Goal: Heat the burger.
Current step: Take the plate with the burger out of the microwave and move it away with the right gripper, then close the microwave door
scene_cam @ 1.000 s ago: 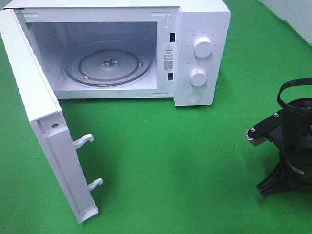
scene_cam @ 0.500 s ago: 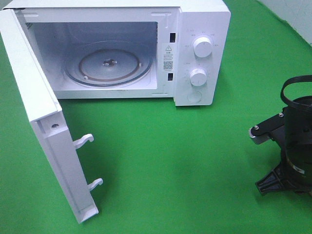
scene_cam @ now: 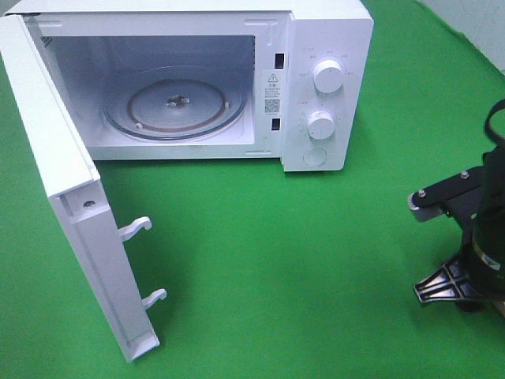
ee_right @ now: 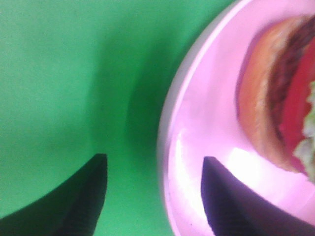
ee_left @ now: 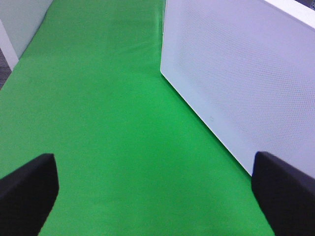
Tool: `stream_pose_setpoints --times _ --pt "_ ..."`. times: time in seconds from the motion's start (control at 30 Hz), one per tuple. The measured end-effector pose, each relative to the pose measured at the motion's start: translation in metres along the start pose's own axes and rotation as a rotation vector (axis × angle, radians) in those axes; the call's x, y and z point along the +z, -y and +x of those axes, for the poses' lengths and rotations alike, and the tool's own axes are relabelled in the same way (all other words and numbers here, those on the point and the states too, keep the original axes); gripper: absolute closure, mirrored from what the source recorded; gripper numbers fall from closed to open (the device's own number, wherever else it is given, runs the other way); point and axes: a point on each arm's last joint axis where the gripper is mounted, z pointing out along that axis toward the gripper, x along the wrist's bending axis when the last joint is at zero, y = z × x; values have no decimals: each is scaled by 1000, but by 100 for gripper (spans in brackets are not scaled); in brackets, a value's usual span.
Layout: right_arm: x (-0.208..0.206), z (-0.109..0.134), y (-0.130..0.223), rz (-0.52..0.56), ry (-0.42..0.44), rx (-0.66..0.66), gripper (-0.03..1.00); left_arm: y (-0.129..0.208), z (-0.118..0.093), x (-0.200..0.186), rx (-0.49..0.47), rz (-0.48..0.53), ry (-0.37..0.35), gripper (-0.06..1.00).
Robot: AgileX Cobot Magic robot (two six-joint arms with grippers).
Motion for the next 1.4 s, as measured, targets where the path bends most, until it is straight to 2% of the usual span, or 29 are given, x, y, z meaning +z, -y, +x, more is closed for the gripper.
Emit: stream_pose_setpoints --times 0.17,0.23,0.33,0.4,0.67,0.83,1.4 --pt "-18 -9 -1 -71 -36 34 40 0 0 0 0 0 0 -5" --pt "-43 -21 1 -167 -104 61 38 0 0 0 0 0 0 -5" --pt "-49 -23 2 -192 -129 61 37 0 0 0 0 0 0 -5" --pt "-70 -30 9 -267 -225 44 32 0 0 0 0 0 0 -5" --pt "-99 -41 26 -366 -346 -4 21 0 0 0 0 0 0 -5" --pt "-115 -51 40 -425 -388 0 21 0 0 0 0 0 0 -5" --pt "-136 -78 81 -480 -411 66 21 0 0 0 0 0 0 -5"
